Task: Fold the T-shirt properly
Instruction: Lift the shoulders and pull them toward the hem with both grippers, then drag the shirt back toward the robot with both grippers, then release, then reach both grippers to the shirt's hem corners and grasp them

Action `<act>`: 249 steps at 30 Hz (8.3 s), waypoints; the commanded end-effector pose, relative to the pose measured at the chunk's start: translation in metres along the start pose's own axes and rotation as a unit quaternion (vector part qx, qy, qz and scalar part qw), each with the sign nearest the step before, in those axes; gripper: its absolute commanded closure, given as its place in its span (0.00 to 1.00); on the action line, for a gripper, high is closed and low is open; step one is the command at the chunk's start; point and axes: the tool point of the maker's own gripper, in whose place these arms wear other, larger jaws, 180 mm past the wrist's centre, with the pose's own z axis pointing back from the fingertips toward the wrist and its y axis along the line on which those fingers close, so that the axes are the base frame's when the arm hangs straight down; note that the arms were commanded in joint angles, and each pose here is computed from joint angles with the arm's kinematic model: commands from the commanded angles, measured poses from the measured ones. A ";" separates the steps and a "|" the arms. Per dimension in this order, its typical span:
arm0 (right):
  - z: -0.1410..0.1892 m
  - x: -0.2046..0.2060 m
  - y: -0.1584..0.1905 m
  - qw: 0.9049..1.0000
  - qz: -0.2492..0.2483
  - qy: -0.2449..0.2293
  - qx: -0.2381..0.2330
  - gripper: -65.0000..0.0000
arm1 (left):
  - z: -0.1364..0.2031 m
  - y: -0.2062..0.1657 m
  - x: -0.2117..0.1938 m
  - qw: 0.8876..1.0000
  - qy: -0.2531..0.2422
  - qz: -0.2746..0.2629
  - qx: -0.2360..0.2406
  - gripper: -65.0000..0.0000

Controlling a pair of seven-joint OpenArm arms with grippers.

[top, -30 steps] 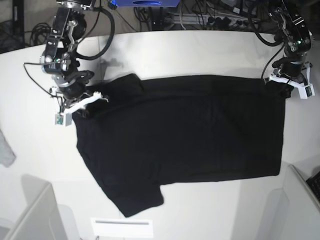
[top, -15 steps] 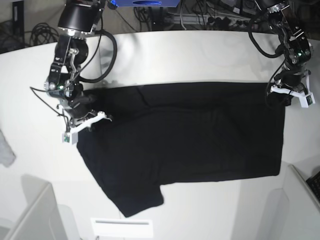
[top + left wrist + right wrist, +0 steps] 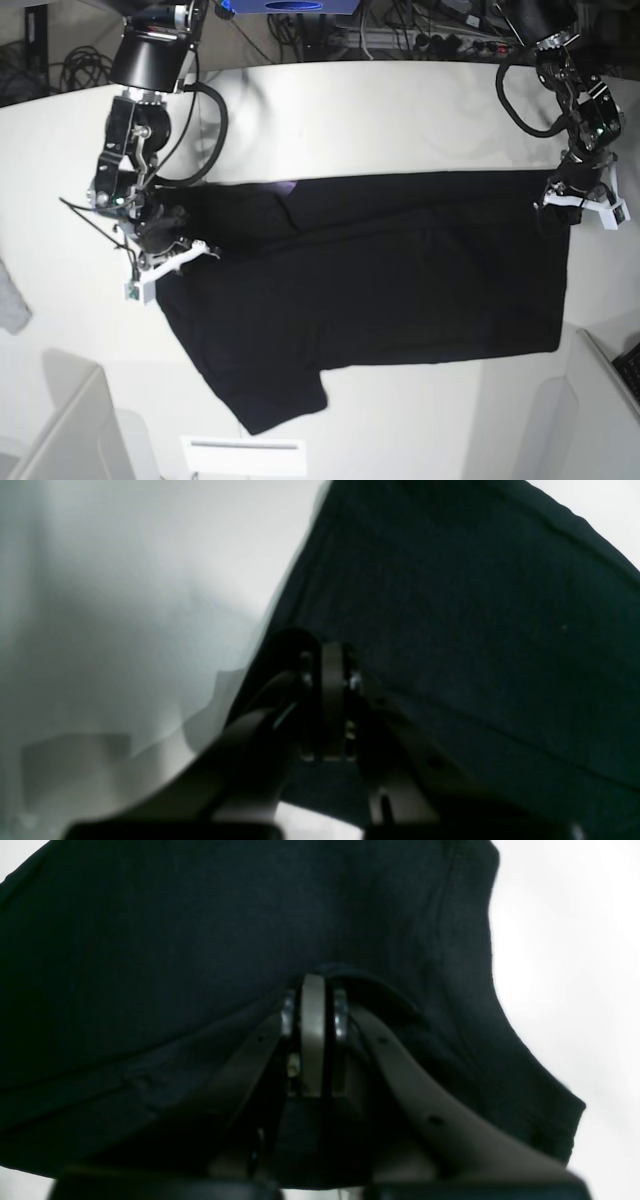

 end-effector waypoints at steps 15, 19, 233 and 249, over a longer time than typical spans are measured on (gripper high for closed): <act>-0.006 0.015 0.000 1.000 -0.007 -0.024 0.003 1.00 | -0.004 0.000 0.020 1.000 -0.026 0.005 -0.002 0.87; -0.004 0.023 -0.006 0.999 -0.004 -0.048 -0.003 0.62 | -0.006 -0.003 0.036 0.999 -0.043 0.007 -0.006 0.59; -0.110 0.052 -0.011 0.994 0.097 0.007 -0.043 0.60 | 0.025 0.098 0.128 0.982 -0.083 -0.129 0.106 0.33; -0.110 0.052 -0.012 0.995 0.092 0.007 -0.046 1.00 | -0.059 0.037 0.100 0.993 -0.003 -0.108 0.037 0.33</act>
